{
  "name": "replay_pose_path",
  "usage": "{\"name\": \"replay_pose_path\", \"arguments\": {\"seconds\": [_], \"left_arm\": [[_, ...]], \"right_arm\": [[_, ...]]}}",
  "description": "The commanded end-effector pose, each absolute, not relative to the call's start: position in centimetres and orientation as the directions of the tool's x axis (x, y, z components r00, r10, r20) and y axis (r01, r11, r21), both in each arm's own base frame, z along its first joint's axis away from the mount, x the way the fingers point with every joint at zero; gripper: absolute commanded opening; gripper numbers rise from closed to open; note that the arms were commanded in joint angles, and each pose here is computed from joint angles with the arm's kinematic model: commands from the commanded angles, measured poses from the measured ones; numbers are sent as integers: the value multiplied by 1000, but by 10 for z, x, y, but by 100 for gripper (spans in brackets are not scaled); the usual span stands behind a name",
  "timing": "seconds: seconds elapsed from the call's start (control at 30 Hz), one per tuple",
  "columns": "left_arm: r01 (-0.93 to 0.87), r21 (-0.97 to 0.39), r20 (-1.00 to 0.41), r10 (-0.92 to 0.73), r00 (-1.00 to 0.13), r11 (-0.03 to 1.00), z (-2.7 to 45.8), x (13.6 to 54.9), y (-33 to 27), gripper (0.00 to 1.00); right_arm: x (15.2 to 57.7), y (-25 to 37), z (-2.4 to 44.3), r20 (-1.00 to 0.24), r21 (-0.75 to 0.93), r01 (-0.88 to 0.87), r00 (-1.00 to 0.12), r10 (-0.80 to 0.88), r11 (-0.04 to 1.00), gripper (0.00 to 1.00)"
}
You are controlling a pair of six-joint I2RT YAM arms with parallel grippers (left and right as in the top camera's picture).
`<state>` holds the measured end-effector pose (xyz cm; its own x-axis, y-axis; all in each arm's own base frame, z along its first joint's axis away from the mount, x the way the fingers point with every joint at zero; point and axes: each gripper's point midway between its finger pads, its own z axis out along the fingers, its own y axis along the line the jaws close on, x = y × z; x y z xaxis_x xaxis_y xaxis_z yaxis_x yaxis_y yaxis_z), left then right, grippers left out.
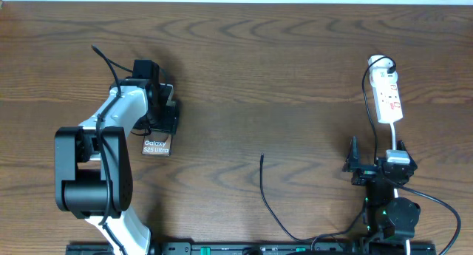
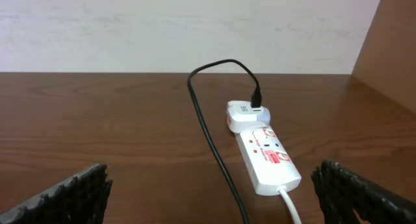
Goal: Plug charger to phone and switch on socket
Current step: 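Close the left gripper on the phone's sides, then lift the phone with the left gripper and turn it upright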
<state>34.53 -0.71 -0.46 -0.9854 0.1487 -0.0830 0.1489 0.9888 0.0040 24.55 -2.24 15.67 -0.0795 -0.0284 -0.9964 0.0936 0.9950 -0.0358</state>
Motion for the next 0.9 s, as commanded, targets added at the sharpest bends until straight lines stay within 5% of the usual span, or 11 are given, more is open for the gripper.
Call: {"name": "replay_pose_path", "arguments": {"seconds": [0.0, 0.43, 0.63, 0.87], "left_arm": [[159, 24, 10, 159, -987, 987, -31, 326, -3, 7], [61, -11, -295, 55, -954, 998, 66, 378, -12, 7], [92, -146, -435, 19, -900, 985, 121, 381, -37, 7], [-6, -393, -479, -210, -852, 919, 172, 379, -64, 7]], "right_arm": [[246, -20, 156, -996, -40, 83, -82, -33, 996, 99], [246, -20, 156, -996, -40, 83, -82, -33, 996, 99], [246, -20, 156, -996, -40, 83, -82, -33, 996, 99], [246, -20, 156, -996, -40, 83, -82, -33, 996, 99]]}}
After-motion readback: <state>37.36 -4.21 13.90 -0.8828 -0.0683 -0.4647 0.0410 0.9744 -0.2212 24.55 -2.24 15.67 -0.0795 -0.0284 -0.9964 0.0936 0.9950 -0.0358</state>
